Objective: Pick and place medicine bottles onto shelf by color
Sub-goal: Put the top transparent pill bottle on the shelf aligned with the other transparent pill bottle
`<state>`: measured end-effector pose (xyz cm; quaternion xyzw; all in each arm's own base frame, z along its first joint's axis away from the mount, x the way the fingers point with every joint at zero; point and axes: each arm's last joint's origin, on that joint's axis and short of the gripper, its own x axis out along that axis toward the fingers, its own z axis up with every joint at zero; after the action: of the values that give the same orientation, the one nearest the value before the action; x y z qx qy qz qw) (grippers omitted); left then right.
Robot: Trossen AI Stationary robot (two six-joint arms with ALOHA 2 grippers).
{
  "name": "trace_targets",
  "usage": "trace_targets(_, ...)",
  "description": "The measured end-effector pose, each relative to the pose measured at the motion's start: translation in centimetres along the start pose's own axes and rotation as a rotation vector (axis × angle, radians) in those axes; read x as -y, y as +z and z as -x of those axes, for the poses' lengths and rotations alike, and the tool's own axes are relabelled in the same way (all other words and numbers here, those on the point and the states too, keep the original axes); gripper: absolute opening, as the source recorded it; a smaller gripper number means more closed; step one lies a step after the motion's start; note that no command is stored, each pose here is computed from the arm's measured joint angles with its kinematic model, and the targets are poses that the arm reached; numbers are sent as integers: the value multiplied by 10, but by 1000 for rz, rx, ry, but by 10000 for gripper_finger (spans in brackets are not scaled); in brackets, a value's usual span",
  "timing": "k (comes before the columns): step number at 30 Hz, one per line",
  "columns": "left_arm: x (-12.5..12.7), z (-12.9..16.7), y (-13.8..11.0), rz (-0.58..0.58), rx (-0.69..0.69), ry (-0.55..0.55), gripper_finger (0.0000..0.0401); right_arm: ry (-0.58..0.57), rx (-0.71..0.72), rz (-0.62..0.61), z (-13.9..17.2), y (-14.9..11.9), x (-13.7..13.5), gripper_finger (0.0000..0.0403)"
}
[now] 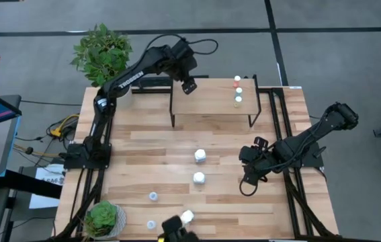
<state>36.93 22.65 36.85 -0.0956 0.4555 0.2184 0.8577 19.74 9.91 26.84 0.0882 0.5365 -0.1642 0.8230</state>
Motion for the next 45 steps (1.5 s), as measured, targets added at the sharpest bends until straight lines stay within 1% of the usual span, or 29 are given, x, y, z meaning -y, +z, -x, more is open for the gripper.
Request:
trace_targets(4,21,29,-4,-24,11,-92,233,1,0,-3,0,0,0,221)
trace_targets(7,40,53,-10,-55,1,-139,233,3,-2,4,1,-1,-1,221)
trace_targets(12,72,83,-28,-121,-84,-191,233,21,-3,58,5,-10,-8,221)
trace_targets(17,103,103,-45,-179,-167,-233,233,48,12,91,11,-22,-19,221)
trace_targets(24,144,123,-62,-274,-163,-315,233,53,79,57,17,-33,-28,221)
trace_targets(27,158,126,-72,-318,-181,-323,233,64,115,50,19,-35,-32,221)
trace_targets(31,173,128,-94,-350,-245,-316,233,84,176,42,21,-35,-37,221)
trace_targets(35,185,119,-125,-363,-353,-245,233,112,219,33,24,-35,-41,221)
trace_targets(37,190,116,-143,-377,-404,-243,233,126,229,32,25,-36,-43,221)
trace_targets(41,208,111,-175,-395,-407,-291,233,157,241,34,27,-38,-47,221)
trace_targets(45,222,104,-207,-340,-413,-283,233,177,247,40,29,-40,-50,221)
